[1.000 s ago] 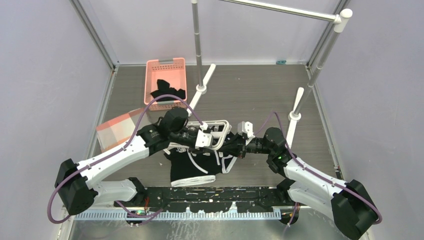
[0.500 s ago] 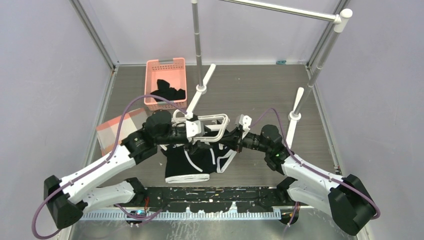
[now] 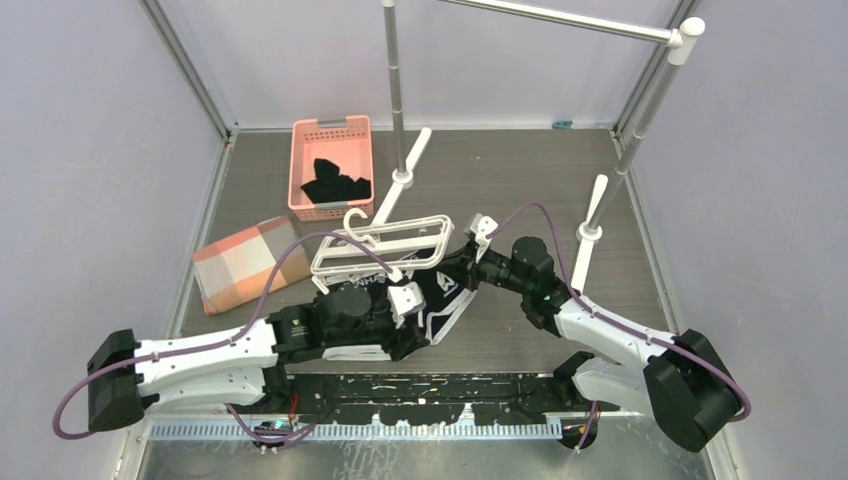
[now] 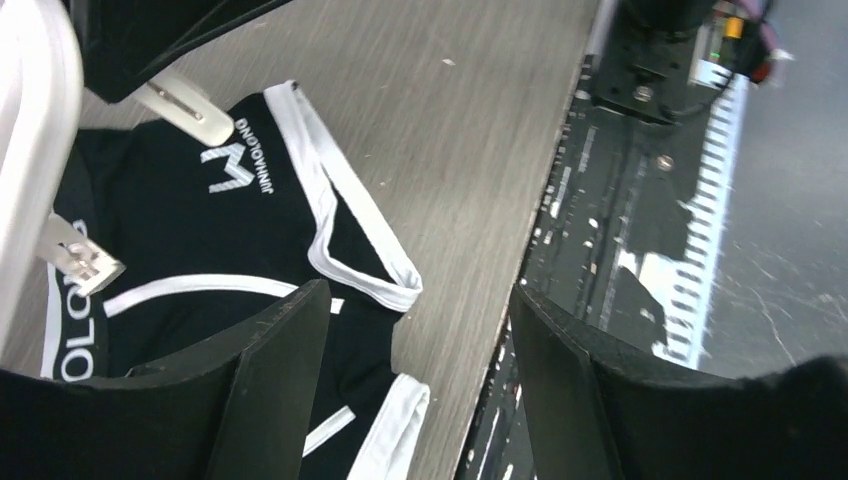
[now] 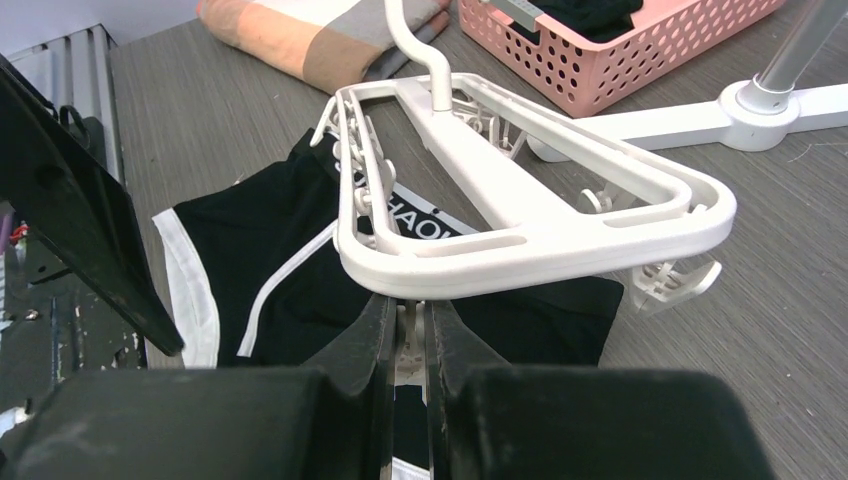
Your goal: Clip the underwear to the hanger
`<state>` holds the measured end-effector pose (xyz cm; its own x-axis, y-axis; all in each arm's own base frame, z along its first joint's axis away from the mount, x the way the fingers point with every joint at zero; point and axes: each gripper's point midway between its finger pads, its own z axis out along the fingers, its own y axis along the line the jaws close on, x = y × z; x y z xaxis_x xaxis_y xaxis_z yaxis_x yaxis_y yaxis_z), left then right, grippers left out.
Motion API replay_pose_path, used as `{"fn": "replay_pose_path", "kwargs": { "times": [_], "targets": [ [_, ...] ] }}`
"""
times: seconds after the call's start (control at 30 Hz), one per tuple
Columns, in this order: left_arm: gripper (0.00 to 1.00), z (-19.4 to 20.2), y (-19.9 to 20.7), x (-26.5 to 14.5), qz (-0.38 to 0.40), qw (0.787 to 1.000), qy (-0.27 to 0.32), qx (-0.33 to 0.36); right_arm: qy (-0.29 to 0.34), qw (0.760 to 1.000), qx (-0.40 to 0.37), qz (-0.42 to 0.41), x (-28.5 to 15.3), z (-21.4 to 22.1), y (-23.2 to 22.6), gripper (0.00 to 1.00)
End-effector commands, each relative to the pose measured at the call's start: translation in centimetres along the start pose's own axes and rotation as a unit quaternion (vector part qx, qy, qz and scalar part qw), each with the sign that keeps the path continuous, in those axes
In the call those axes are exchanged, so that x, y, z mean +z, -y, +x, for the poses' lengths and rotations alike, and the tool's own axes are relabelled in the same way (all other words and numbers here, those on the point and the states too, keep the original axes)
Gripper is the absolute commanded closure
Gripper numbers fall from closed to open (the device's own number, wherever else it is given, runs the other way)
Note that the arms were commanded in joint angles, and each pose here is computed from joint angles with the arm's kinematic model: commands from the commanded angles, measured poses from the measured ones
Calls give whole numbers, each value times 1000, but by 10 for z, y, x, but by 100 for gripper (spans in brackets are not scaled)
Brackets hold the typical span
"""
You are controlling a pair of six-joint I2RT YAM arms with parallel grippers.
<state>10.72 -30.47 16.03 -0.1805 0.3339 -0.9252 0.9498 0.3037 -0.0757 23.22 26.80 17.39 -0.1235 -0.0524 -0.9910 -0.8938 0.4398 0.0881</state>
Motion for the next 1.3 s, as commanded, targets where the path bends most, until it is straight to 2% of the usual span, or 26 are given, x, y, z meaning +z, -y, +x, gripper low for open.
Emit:
{"fn": "replay_pose_path", "kwargs": {
  "times": [0.0, 0.13, 0.3, 0.47, 0.7, 0.83, 1.27],
  "targets": [
    [32, -24, -34, 16, -115, 991, 57, -46, 49, 998, -44, 4, 12, -44, 13, 99],
    [30, -19, -49, 31, -155, 985, 54, -45, 39, 998, -45, -3, 18, -39, 16, 99],
    [28, -16, -55, 53, -162, 986, 31, -22, 36, 998, -42, 11, 17, -36, 20, 99],
    [27, 2, -66, 72, -191, 981, 11, -38, 37, 998, -42, 10, 15, -36, 19, 99],
    [26, 24, -66, 102, -184, 982, -29, -35, 37, 998, -43, 6, 15, -40, 18, 99],
    [36, 39, -61, 108, -174, 982, -52, -45, 39, 998, -47, 4, 13, -44, 16, 99],
    [69, 96, -28, 91, -132, 983, -119, -51, 43, 997, -59, 5, 8, -49, 14, 99]
  ]
}}
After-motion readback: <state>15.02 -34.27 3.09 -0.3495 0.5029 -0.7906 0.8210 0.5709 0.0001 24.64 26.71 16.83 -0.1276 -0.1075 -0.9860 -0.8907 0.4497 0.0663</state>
